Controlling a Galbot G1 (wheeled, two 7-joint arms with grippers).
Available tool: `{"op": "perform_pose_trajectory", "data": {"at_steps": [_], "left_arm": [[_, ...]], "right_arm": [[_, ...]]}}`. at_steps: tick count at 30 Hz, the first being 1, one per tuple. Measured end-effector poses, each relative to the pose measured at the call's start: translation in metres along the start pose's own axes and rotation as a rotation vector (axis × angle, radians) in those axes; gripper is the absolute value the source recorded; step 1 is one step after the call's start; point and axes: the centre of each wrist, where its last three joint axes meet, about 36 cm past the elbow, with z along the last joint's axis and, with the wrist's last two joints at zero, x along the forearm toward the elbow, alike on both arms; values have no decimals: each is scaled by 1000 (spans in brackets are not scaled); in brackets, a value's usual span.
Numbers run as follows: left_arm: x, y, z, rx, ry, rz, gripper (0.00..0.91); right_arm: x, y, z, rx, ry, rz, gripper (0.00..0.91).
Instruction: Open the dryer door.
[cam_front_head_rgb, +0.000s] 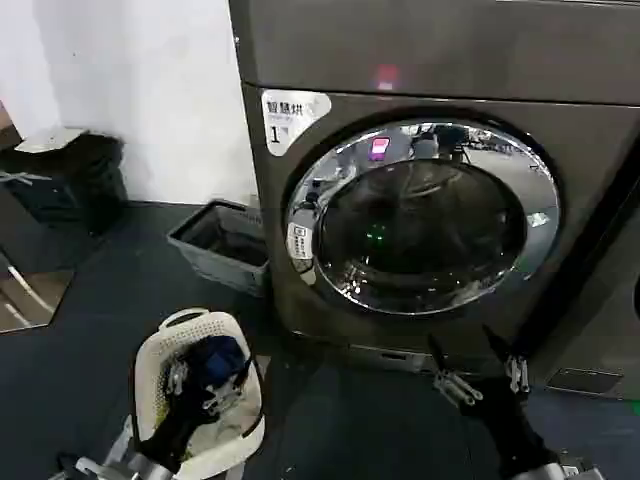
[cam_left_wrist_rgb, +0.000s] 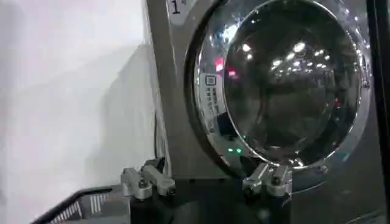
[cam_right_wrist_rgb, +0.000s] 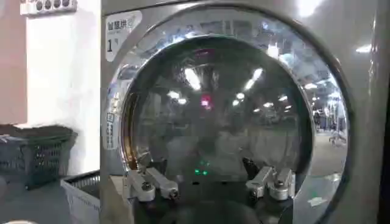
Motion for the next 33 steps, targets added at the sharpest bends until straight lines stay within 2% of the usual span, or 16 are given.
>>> {"op": "perform_pose_trajectory", "data": {"at_steps": [5,9,14,22,27,33], "left_arm": [[-1,-4,1,8,5,16,907],[-1,-5,0,11,8,24,907],[-1,-4,1,39,-8,28,907],[-5,4,3,54,-29,27,907],[-7,3,7,70,-35,41,907],[-12,5,9,77,-45,50,907]], "right_arm": [[-8,-19,-4,-65,22,-112,907],[-22,-48,-12,-102,6,-185,907],[-51,-76,-15,-63,-17,-289,907],[-108,-101,-6,-29,9,-429,907],[-143,-103,12,-30,29,-496,907],[-185,-89,24,3,16,-576,907]]}}
